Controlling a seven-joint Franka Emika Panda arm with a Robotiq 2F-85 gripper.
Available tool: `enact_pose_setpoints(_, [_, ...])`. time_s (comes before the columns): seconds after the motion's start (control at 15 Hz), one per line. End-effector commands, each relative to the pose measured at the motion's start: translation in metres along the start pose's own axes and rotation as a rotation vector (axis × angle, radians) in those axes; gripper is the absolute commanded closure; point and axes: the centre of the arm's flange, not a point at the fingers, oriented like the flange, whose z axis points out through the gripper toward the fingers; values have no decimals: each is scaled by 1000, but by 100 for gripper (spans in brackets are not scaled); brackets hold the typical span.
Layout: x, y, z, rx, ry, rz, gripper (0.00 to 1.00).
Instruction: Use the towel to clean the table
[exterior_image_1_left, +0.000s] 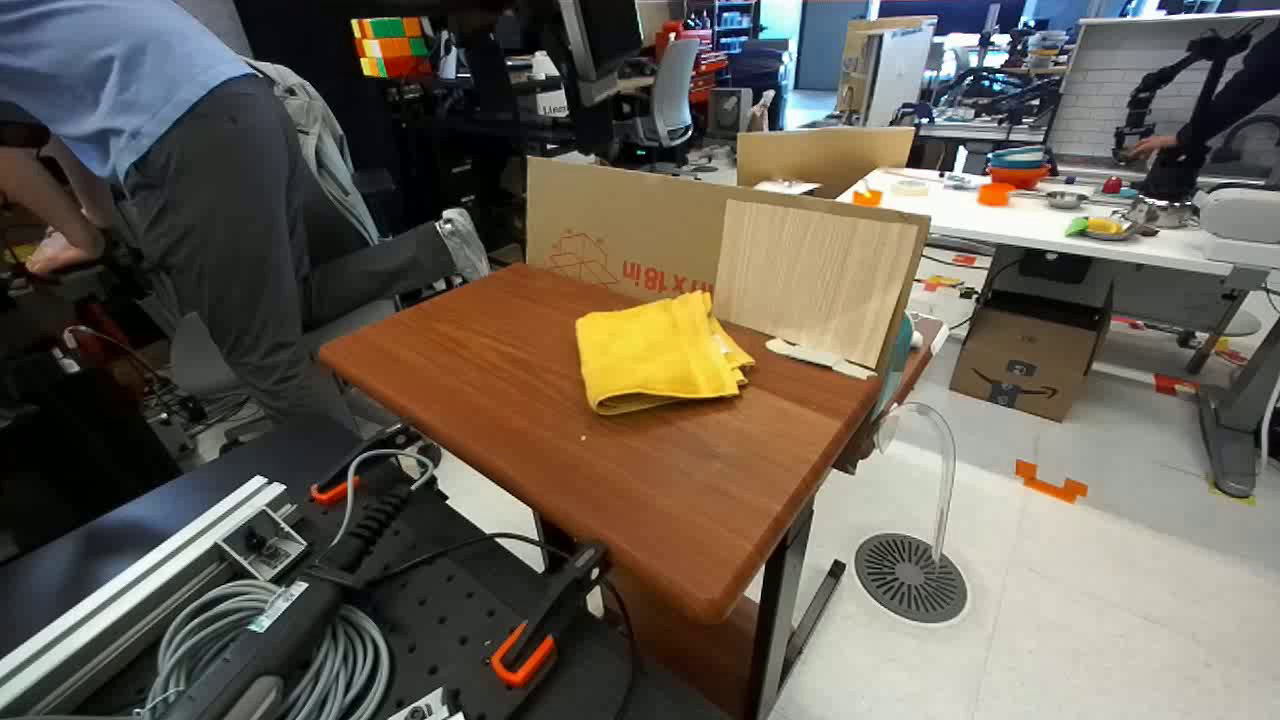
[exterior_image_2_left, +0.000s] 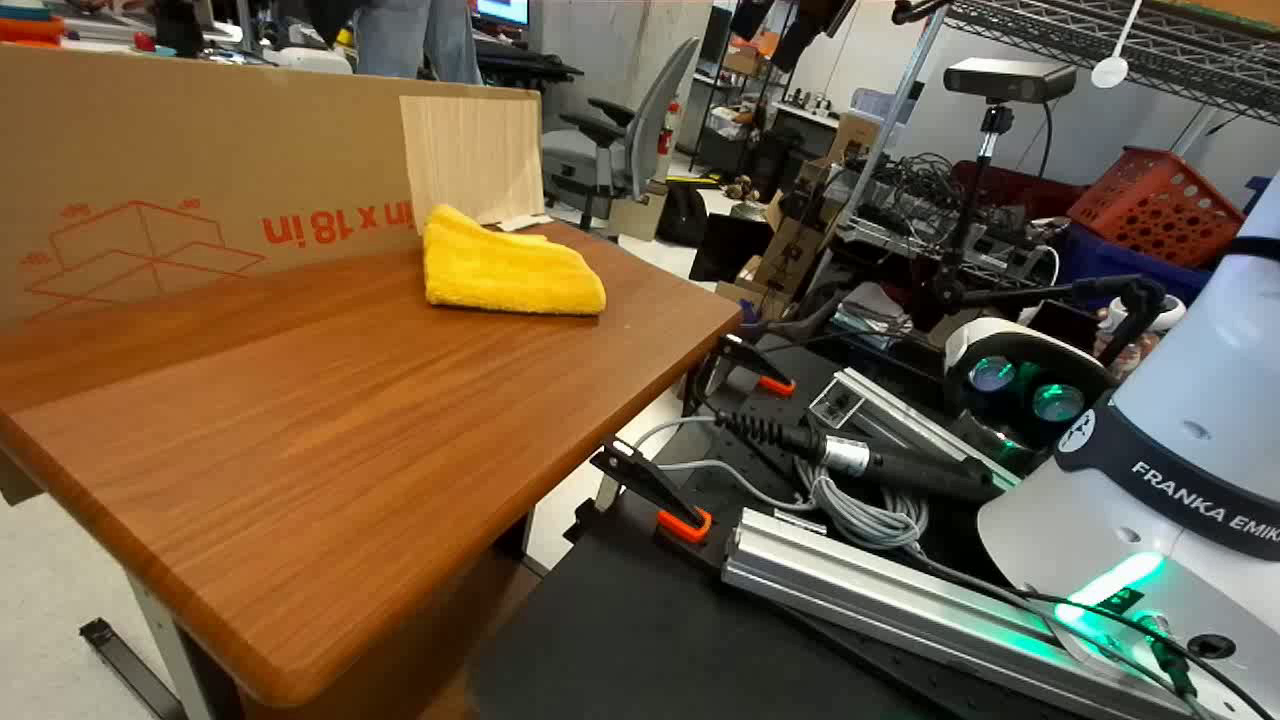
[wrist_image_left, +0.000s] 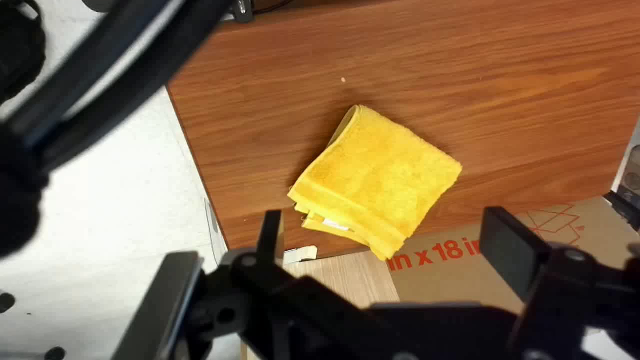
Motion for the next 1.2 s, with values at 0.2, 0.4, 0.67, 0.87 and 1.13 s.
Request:
enact_pose_setpoints(0.2, [0,0,0,0,0,0,0])
enact_pose_setpoints(0.4, [0,0,0,0,0,0,0])
enact_pose_setpoints(0.67, [16,-9,7,-21,-120,-57,0])
enact_pose_setpoints(0.87, [45,-17,28,-21,-249,-94,0])
enact_pose_setpoints(1.13, [107,-25,73,-102,-147,6,0])
